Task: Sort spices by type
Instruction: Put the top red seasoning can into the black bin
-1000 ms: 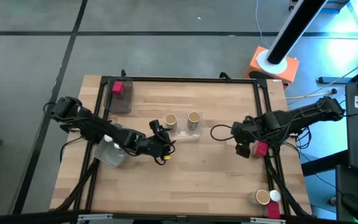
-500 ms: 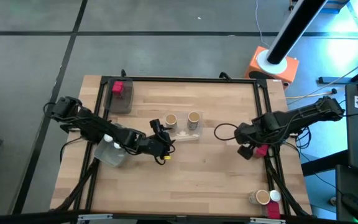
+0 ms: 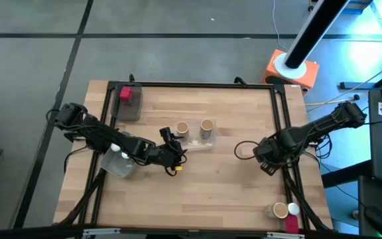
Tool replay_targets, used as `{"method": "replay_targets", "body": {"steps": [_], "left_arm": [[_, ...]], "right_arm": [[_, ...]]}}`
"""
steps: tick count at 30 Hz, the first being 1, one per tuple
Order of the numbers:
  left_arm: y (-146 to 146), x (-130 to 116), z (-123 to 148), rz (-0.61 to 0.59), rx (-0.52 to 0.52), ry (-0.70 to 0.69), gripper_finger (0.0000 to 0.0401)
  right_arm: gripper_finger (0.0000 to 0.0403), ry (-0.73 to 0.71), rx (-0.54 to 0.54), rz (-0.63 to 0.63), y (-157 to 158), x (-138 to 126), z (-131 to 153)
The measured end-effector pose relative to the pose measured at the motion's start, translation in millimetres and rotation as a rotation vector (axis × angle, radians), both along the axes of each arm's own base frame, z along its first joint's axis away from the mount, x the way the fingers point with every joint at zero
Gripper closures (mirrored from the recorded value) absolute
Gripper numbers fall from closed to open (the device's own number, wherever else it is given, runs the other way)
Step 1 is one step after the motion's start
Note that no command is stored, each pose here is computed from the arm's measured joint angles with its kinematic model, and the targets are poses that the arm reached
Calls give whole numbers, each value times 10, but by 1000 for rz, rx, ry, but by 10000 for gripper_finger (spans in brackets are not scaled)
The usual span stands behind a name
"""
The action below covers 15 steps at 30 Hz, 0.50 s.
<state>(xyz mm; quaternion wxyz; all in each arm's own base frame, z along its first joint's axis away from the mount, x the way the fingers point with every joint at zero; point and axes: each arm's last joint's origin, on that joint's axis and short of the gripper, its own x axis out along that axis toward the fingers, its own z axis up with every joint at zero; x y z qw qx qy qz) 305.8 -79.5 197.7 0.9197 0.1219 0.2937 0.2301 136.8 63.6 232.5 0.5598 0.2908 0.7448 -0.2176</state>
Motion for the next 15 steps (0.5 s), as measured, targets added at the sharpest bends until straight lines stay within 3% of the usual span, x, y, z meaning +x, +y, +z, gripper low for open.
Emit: {"method": "replay_targets", "body": {"steps": [5,9,15], "left_arm": [[0,0,0,0,0,1,148],[0,0,0,0,0,1,148],[0,0,0,0,0,0,148]], "right_arm": [[339,62,-26,0,-32,-74,-158],[391,90,-31,-3,-44,-109,-217],[382,63,-36,21,-43,-93,-225]]}}
